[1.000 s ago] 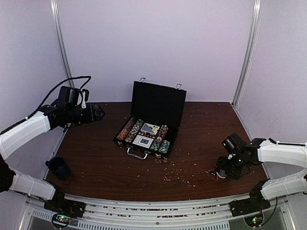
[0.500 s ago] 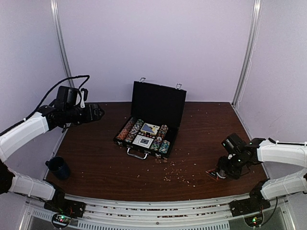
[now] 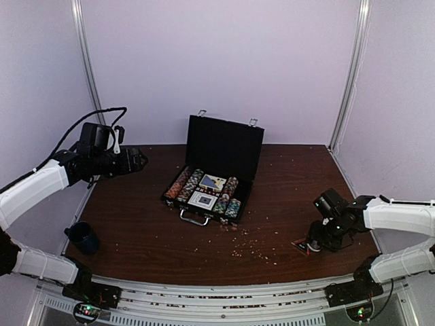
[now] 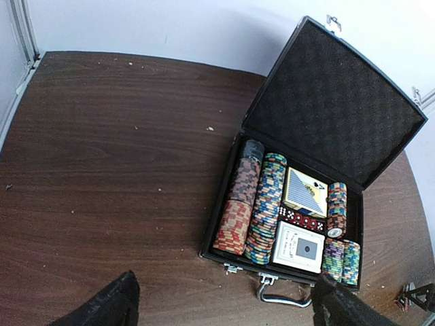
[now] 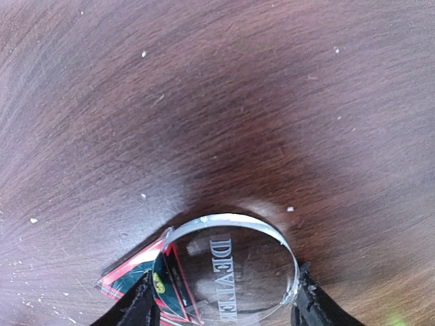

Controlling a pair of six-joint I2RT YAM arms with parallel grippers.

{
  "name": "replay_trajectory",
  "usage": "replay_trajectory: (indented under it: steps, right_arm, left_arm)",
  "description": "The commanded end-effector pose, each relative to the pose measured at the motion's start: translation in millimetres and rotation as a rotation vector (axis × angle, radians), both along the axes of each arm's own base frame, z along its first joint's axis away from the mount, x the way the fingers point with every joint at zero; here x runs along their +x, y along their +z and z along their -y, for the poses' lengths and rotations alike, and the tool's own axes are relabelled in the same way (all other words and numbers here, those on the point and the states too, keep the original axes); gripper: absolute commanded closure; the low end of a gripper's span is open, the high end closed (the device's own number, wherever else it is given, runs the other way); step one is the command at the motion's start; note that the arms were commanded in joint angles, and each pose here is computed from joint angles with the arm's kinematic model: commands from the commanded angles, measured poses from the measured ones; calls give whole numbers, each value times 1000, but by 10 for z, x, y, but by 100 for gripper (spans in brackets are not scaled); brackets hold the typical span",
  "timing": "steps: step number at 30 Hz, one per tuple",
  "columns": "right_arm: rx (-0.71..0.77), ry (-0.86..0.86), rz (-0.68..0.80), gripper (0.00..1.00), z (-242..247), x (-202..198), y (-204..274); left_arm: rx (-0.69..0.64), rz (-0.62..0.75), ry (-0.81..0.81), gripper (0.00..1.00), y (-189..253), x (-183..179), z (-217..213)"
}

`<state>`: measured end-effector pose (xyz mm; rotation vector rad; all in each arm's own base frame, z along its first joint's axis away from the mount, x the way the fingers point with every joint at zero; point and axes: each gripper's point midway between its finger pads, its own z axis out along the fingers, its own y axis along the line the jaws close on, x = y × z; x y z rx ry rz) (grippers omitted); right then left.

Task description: Pack up texas hold em set

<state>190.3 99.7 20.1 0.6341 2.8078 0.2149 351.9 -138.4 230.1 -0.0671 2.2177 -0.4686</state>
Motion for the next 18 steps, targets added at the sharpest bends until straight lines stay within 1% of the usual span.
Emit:
replay_trajectory:
  steps: [1,7,12,18]
  right_arm:
    - [-62,13,23,44,91,53,78]
    - [-63,67,101,46,20,236,362]
    - [-83,99,135,47,-34,389,587]
    - [-45,125,193,47,-281,558,798]
  left_arm:
    - [-25,54,6,9,171,14,1]
    - [-29,53,-5,9,205,22,25]
    - [-24,26,-22,9,110,-14,42]
    - [-1,3,-60,9,30,-66,66]
